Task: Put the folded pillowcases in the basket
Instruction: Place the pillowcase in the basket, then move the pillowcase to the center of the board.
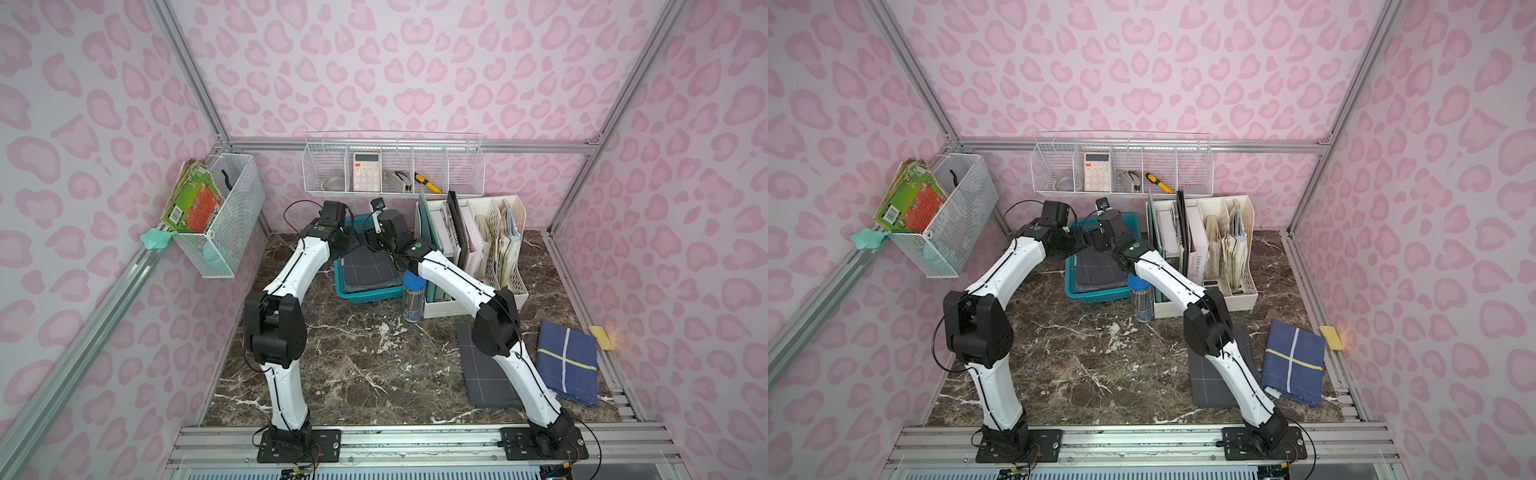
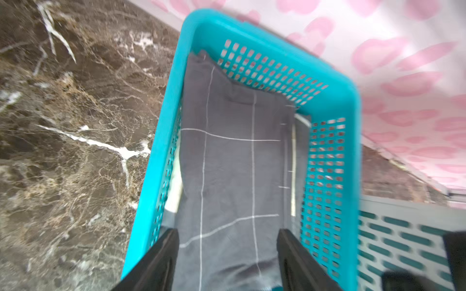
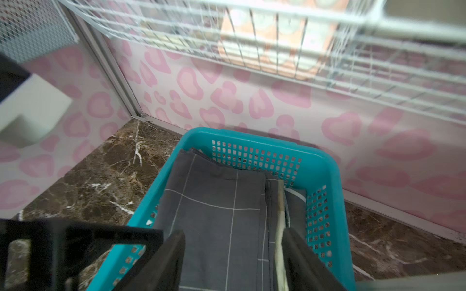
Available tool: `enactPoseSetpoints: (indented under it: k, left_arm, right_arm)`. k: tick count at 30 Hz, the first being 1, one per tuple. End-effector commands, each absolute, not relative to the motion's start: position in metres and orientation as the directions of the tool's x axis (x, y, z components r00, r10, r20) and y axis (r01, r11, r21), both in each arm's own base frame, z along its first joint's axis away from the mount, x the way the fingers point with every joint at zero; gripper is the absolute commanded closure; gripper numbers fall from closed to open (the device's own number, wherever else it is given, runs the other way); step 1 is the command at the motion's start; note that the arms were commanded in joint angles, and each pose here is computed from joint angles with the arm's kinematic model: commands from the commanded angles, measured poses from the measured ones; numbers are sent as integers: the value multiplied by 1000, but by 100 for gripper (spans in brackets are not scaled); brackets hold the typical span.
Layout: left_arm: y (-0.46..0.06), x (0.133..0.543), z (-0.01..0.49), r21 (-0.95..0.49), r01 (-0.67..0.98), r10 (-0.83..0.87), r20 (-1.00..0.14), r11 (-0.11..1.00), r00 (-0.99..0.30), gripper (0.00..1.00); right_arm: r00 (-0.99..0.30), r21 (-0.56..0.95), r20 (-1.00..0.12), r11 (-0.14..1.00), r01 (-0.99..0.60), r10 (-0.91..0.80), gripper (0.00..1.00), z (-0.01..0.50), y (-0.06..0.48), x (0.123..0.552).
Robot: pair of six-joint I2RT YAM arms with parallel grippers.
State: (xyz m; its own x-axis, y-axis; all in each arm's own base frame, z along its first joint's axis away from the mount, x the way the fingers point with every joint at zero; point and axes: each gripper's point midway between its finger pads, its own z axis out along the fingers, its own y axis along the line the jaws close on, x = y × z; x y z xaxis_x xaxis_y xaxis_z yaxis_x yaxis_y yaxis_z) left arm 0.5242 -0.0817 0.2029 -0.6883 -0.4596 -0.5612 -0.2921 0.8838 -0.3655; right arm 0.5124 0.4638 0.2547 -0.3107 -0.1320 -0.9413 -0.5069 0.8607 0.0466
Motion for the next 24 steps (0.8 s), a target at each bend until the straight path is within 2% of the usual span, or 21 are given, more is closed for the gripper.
enactPoseSetpoints:
  k: [1,6,11,24]
  left_arm:
    - [-81,504,217,-379,-299,-471,-542,876,-696,32]
    - [-75,465,228,-402,-303,-492,-546,864,-678,31]
    - [-71,411,230,-420,-296,-501,-552,858,-667,27]
    - [-87,309,208,-412,-225,-440,-559,883,-703,14]
  right_arm:
    - [-236,25,-966,866,-500,-108,33,292,459,497]
    - [-174,38,-983,863,-504,-58,31,336,438,457]
    - [-152,58,-988,860,-507,-23,30,359,408,419]
    - [-189,91,-982,875,-476,-1,27,349,330,331]
